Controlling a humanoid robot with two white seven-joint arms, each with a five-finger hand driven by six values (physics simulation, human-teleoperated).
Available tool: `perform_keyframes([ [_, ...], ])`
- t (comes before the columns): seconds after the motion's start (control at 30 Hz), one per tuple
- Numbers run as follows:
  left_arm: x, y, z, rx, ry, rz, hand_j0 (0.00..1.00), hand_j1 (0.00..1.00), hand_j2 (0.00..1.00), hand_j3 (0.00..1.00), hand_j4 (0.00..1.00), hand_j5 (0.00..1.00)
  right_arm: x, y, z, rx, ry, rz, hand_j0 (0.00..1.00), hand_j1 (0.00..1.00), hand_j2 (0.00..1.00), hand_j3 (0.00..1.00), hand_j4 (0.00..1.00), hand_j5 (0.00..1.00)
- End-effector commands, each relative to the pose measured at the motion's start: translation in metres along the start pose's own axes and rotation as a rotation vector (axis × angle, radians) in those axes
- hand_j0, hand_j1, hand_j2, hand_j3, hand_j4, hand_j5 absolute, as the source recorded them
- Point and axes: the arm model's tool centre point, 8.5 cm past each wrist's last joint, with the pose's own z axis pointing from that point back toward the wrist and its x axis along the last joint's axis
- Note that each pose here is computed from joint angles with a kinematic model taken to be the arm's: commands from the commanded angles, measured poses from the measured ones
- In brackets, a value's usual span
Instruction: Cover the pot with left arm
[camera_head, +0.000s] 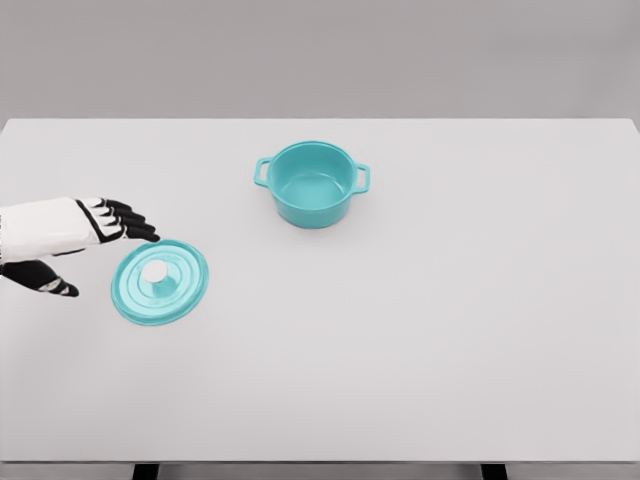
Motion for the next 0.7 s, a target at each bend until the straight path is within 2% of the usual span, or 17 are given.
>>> perform_keyframes([
  [0.0, 0.007, -0.004, -0.007, -0.008, -0.028, 0.005, 1.0, 1.0, 1.0, 1.0, 1.0, 1.0, 0.0, 0.0, 0.0, 0.0, 0.001, 0.002, 1.0, 1.0, 1.0, 1.0, 1.0, 1.0],
  [0.07, 0.009, -0.007, -0.017, 0.002, -0.051, 0.017, 1.0, 1.0, 1.0, 1.0, 1.0, 1.0, -0.002, 0.0, 0.0, 0.0, 0.006, -0.001, 1.0, 1.0, 1.0, 1.0, 1.0, 1.0],
  [0.1, 0.003, -0.007, -0.021, -0.002, -0.041, 0.017, 1.0, 1.0, 1.0, 1.0, 1.0, 1.0, -0.002, 0.0, 0.0, 0.0, 0.006, -0.003, 1.0, 1.0, 1.0, 1.0, 1.0, 1.0],
  [0.13, -0.002, 0.0, -0.025, 0.003, -0.037, 0.005, 1.0, 1.0, 1.0, 1.0, 1.0, 1.0, -0.002, 0.0, 0.0, 0.0, 0.003, -0.002, 1.0, 1.0, 1.0, 1.0, 1.0, 1.0],
  [0.27, -0.009, -0.009, -0.044, -0.034, -0.053, 0.03, 1.0, 1.0, 1.0, 1.0, 1.0, 1.0, -0.002, 0.0, 0.0, 0.0, 0.004, -0.002, 1.0, 1.0, 1.0, 1.0, 1.0, 1.0],
  [0.3, -0.008, -0.008, -0.049, -0.018, -0.06, 0.033, 1.0, 1.0, 1.0, 1.0, 1.0, 1.0, -0.002, 0.0, 0.0, 0.0, 0.003, -0.002, 1.0, 1.0, 1.0, 1.0, 1.0, 1.0],
  [0.33, -0.007, -0.011, -0.057, -0.02, -0.065, 0.022, 1.0, 1.0, 1.0, 1.0, 1.0, 1.0, -0.002, 0.0, 0.0, 0.0, 0.004, -0.002, 1.0, 1.0, 1.0, 1.0, 1.0, 1.0],
  [0.4, -0.006, -0.026, -0.068, -0.048, -0.083, 0.051, 1.0, 1.0, 1.0, 1.0, 1.0, 1.0, -0.002, 0.0, 0.0, 0.0, 0.006, -0.003, 1.0, 1.0, 1.0, 1.0, 1.0, 1.0],
  [0.5, -0.015, -0.015, -0.065, -0.028, -0.062, 0.048, 1.0, 1.0, 1.0, 1.0, 1.0, 1.0, -0.002, 0.0, 0.0, 0.0, 0.006, -0.003, 1.0, 1.0, 1.0, 1.0, 1.0, 1.0],
  [0.57, -0.03, -0.021, -0.061, -0.032, -0.018, 0.073, 1.0, 1.0, 1.0, 1.0, 1.0, 1.0, -0.002, 0.0, 0.0, 0.0, 0.003, -0.002, 1.0, 1.0, 1.0, 1.0, 1.0, 1.0],
  [0.67, -0.033, -0.03, -0.078, -0.065, -0.031, 0.089, 1.0, 1.0, 1.0, 1.0, 1.0, 1.0, -0.002, 0.0, 0.0, 0.0, 0.003, -0.002, 1.0, 1.0, 1.0, 1.0, 1.0, 1.0],
])
